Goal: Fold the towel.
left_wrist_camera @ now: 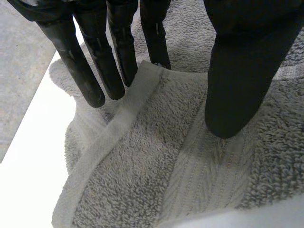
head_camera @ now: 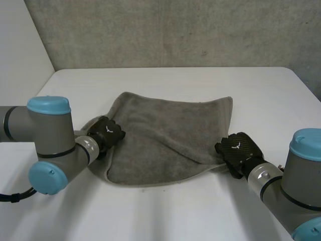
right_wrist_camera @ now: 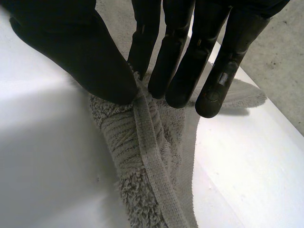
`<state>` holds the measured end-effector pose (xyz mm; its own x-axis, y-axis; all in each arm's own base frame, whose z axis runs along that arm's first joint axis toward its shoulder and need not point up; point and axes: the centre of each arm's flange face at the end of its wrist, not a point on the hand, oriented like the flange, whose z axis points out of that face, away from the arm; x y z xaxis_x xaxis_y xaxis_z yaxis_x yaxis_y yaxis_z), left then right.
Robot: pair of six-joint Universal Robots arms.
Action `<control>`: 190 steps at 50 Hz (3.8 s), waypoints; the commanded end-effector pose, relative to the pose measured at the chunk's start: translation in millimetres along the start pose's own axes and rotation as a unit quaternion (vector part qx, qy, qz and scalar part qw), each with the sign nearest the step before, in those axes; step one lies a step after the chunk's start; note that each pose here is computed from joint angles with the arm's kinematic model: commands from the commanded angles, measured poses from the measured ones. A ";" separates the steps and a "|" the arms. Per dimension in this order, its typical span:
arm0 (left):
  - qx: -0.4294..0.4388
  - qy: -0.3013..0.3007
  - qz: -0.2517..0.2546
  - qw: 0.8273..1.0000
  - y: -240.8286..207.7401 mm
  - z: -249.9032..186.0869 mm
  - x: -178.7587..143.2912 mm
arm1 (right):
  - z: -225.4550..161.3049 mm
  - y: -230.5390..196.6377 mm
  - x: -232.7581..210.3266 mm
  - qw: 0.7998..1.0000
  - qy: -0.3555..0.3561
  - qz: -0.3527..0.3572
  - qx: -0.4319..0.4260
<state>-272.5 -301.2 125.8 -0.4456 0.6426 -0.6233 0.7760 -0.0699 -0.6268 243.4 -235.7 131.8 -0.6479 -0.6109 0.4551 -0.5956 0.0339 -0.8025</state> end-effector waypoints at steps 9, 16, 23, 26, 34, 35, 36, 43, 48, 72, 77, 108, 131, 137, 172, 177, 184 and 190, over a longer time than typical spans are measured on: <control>-0.012 -0.008 -0.007 1.000 9.4 2.8 -7.8 | 0.0 0.1 -0.7 1.000 -0.001 0.000 0.001; -0.020 -0.010 -0.001 1.000 11.8 -0.8 -8.0 | 0.1 0.3 -0.2 1.000 0.000 0.000 0.000; -0.022 -0.037 -0.004 0.999 10.1 -14.9 -22.4 | 0.2 -2.4 2.8 1.000 0.007 -0.001 0.003; -0.027 -0.075 -0.008 0.997 4.7 -29.3 -36.6 | 0.6 -4.6 6.4 1.000 0.013 -0.001 0.003; -0.012 -0.144 -0.013 0.989 -10.7 -74.4 -60.6 | -9.4 -30.7 41.9 0.998 0.059 -0.001 0.024; -0.005 -0.158 -0.017 0.987 -14.6 -83.7 -66.1 | -9.5 -30.8 42.0 0.998 0.059 -0.001 0.024; -0.005 -0.158 -0.017 0.987 -14.7 -83.8 -66.2 | -18.3 -43.0 51.0 0.997 0.067 -0.002 0.030; 0.071 -0.270 -0.084 0.957 -52.2 -150.6 -114.7 | -56.6 -97.3 89.3 0.994 0.097 -0.003 0.052; 0.089 -0.277 -0.126 0.948 -62.1 -179.9 -117.7 | -89.0 -135.5 109.8 0.992 0.105 -0.010 0.062; -0.041 -0.175 -0.260 0.949 4.3 -62.0 -83.7 | 7.1 -78.3 88.9 0.996 0.019 -0.053 -0.062; 0.015 -0.218 -0.255 0.942 -10.6 -34.7 -114.1 | 37.6 -87.1 103.6 0.993 0.078 -0.077 -0.034; 0.196 -0.303 -0.329 0.873 -40.9 -43.0 -125.3 | 31.9 -119.3 107.1 0.951 0.210 -0.113 0.199; 0.071 -0.254 -0.350 0.899 26.2 -45.8 -59.9 | 32.2 6.8 35.3 0.999 0.032 -0.011 -0.017; 0.079 -0.259 -0.350 0.896 22.2 -52.5 -63.9 | 28.1 10.5 50.5 0.996 0.046 0.070 -0.032; 0.079 -0.265 -0.351 0.895 24.1 -56.9 -67.2 | -3.3 45.5 71.8 0.977 0.014 0.202 -0.069; 0.079 -0.264 -0.351 0.895 23.7 -57.0 -66.8 | -3.1 45.1 71.3 0.980 0.014 0.188 -0.068; 0.077 -0.263 -0.352 0.895 25.2 -57.2 -65.5 | -2.2 47.5 71.2 0.981 0.014 0.179 -0.071; 0.077 -0.262 -0.351 0.895 24.8 -57.2 -65.1 | 0.0 48.6 72.9 0.982 0.018 0.177 -0.069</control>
<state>-198.5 -301.6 178.0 -0.9796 0.1240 -0.1579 0.1684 0.0792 -0.9825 167.7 -276.2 127.1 -0.8400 -0.5165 0.1660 -0.3853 0.3526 -0.8528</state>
